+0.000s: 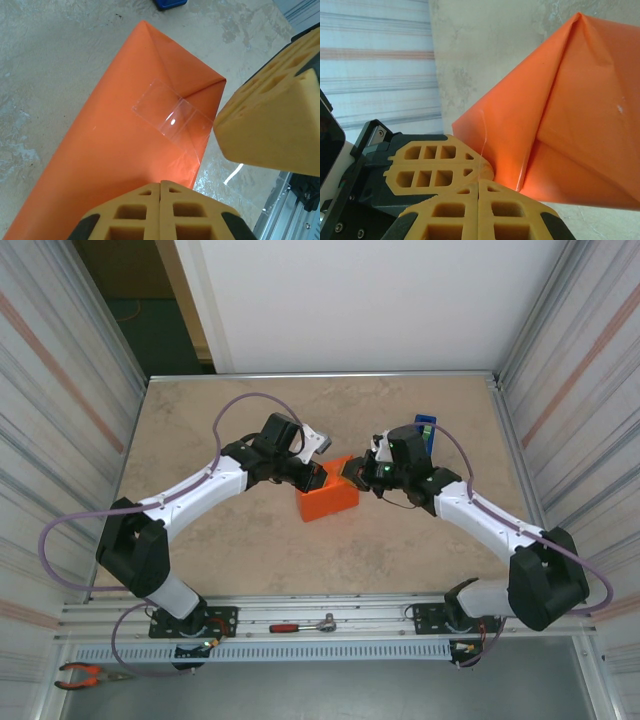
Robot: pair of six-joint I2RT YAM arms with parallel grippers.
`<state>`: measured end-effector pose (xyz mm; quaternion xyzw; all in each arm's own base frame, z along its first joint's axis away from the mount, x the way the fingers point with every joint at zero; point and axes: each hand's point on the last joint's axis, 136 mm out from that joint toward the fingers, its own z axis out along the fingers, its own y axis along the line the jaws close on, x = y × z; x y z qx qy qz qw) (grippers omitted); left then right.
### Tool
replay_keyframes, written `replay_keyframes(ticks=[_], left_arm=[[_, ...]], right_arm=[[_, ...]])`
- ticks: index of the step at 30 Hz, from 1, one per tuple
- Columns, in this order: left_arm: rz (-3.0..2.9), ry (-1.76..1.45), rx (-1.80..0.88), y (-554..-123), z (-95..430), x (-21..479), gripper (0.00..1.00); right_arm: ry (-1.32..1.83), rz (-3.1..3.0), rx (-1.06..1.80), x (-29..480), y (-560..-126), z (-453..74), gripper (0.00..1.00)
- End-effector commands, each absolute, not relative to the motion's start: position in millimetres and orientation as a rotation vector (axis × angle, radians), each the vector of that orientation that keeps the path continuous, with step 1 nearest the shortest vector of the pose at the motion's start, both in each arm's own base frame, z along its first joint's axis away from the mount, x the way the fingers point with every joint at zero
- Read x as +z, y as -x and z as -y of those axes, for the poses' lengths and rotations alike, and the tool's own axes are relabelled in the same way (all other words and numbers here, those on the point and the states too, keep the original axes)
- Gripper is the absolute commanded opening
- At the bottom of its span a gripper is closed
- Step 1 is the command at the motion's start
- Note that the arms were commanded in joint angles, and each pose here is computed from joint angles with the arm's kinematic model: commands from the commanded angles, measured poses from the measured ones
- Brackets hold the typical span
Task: Wrap the gift box in paper
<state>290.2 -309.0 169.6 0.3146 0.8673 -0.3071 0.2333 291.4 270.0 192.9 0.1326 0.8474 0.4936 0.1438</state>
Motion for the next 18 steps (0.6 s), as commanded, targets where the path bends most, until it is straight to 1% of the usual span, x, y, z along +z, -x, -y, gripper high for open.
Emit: replay_keyframes(ticks=[1, 18], left_arm=[[-2.573, -0.911, -0.775, -266.9, 295.4, 114.9, 0.0], [-2.568, -0.919, -0.778, -265.9, 295.9, 115.8, 0.0]], right_arm=[[-0.39, -2.41, 1.443, 202.2, -297.8, -275.6, 0.0], [-0.385, -2.416, 1.441, 196.6, -299.4, -282.3, 0.0]])
